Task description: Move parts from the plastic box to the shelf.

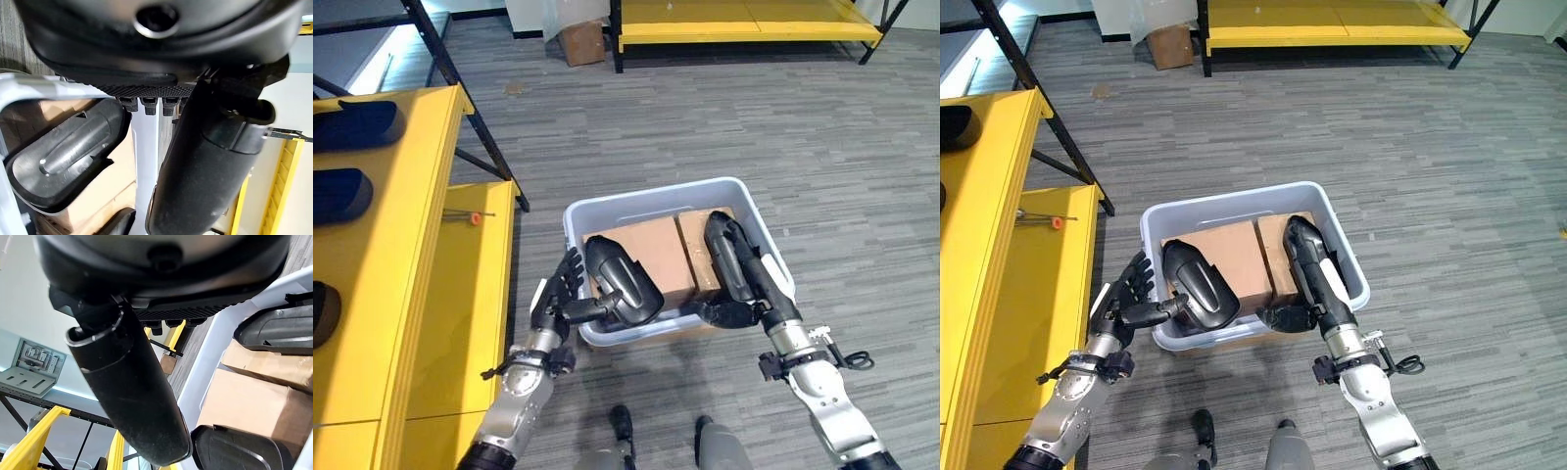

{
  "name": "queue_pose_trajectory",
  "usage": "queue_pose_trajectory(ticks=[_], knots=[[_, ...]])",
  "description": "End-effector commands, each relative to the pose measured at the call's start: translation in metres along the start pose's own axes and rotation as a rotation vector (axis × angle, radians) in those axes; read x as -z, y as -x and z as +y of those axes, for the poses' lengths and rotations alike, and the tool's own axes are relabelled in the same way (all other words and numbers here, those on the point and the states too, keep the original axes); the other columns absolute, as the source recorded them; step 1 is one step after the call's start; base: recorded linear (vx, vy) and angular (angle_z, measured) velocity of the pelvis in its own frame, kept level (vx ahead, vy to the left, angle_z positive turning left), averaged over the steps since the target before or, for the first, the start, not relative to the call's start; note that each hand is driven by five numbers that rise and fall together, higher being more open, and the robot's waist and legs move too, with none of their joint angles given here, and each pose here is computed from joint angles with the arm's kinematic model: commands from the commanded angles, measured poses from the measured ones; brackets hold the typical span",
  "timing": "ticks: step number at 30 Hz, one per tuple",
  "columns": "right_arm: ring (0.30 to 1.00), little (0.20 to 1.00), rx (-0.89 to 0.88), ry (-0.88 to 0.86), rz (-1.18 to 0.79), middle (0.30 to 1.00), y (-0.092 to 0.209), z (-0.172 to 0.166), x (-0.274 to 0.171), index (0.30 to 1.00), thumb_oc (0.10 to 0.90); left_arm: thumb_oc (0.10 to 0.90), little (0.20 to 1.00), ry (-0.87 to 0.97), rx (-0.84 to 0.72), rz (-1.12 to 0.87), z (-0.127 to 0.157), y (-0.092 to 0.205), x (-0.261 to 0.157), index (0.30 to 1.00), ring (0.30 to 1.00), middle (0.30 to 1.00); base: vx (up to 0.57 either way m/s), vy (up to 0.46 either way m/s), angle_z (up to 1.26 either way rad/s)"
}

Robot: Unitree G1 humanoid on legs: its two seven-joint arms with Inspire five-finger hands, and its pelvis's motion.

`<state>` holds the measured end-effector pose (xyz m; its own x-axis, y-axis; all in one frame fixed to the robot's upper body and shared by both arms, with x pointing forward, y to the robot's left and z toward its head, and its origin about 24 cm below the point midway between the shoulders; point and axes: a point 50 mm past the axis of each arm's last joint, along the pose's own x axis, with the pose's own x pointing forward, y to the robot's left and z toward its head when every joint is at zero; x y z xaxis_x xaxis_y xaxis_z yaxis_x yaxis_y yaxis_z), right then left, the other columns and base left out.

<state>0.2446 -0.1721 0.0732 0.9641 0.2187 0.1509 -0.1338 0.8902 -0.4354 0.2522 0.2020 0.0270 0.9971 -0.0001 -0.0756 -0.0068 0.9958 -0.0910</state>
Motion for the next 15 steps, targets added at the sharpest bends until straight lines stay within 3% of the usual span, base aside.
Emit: queue_pose_trajectory(ticks=[1, 9, 15], knots=[[1.0, 1.0, 0.067, 0.019, -0.217, 1.0, -0.015, -0.014, -0.037, 1.0, 0.9, 0.9, 1.0, -0.022, 0.024, -0.245, -0.001, -0.007, -0.045, 1.0, 1.0, 1.0, 0.06, -0.183, -0.08], [1.0, 1.0, 0.093, 0.041, -0.183, 1.0, -0.006, -0.024, -0.031, 1.0, 0.9, 0.9, 1.0, -0.017, 0.015, -0.226, 0.0, -0.004, -0.04, 1.0, 1.0, 1.0, 0.07, -0.231, 0.32], [1.0, 1.0, 0.13, 0.151, -0.284, 1.0, -0.015, -0.042, -0.051, 1.0, 0.9, 0.9, 1.0, 0.038, 0.031, -0.254, -0.003, 0.0, -0.046, 1.0, 1.0, 1.0, -0.01, -0.31, -0.07]])
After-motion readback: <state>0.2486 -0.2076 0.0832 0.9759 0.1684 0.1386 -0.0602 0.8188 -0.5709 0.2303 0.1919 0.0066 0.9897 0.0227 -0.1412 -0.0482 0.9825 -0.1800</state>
